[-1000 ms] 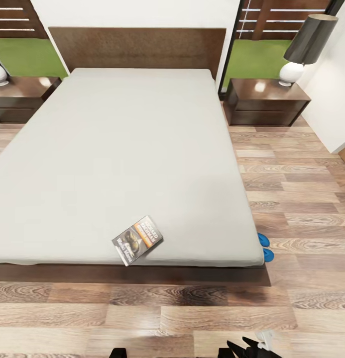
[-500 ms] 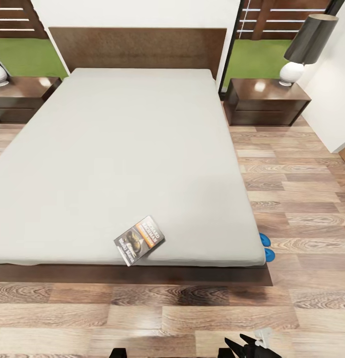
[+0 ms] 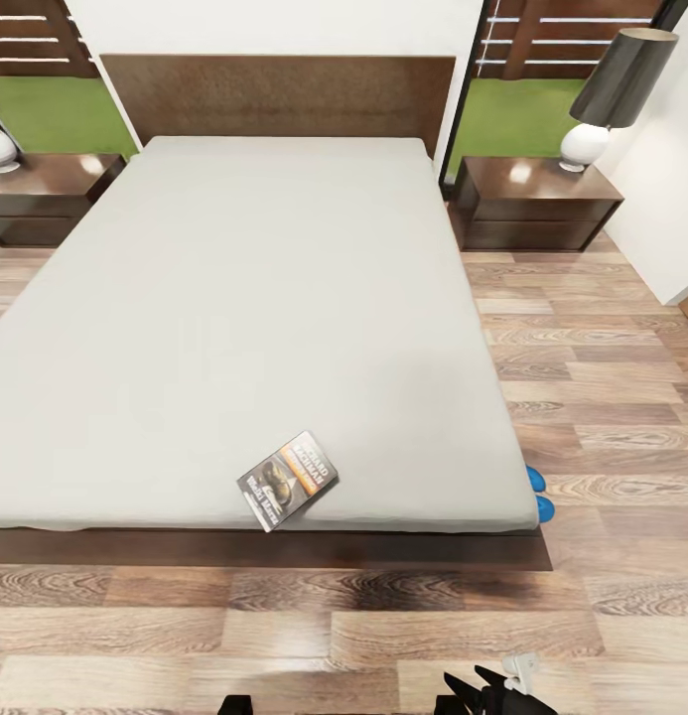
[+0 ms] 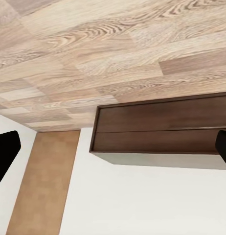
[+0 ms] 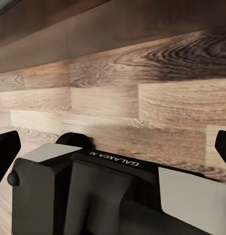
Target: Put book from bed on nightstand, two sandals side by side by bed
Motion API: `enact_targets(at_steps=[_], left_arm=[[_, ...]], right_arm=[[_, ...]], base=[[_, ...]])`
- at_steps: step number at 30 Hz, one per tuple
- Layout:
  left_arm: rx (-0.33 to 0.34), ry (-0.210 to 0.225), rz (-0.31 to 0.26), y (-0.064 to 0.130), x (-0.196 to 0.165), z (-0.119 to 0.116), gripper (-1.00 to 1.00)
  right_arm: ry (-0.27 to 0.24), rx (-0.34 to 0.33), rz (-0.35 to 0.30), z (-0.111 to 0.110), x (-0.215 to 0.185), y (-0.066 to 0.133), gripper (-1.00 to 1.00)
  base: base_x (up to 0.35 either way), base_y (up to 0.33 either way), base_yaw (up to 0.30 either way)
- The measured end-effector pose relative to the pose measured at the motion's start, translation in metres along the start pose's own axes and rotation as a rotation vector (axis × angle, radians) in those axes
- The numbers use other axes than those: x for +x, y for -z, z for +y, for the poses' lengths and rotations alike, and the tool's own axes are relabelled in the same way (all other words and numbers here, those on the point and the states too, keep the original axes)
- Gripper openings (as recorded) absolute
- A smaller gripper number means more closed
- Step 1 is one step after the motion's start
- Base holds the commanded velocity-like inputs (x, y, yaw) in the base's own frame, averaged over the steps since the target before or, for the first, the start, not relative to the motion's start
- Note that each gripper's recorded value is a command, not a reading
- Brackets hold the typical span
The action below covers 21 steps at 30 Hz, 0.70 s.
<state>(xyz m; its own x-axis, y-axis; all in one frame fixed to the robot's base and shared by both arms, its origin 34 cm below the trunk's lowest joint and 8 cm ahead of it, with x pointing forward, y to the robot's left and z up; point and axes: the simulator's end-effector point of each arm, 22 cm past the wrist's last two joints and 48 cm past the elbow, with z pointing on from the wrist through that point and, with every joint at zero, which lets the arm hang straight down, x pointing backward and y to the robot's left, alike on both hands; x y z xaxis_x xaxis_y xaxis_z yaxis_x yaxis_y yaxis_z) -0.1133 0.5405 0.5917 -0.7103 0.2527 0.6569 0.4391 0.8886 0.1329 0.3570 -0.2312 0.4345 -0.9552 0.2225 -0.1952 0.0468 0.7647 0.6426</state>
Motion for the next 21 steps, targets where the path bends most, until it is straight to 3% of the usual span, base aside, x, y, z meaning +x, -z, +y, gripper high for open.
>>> enact_targets(at_steps=[21], left_arm=[[0.0, 0.0, -0.006, 0.0001, -0.001, -0.0001, 1.0]], right_arm=[[0.005, 0.024, 0.0, -0.0034, 0.0, -0.0023, 1.0]], base=[[0.0, 0.091, 0.0]])
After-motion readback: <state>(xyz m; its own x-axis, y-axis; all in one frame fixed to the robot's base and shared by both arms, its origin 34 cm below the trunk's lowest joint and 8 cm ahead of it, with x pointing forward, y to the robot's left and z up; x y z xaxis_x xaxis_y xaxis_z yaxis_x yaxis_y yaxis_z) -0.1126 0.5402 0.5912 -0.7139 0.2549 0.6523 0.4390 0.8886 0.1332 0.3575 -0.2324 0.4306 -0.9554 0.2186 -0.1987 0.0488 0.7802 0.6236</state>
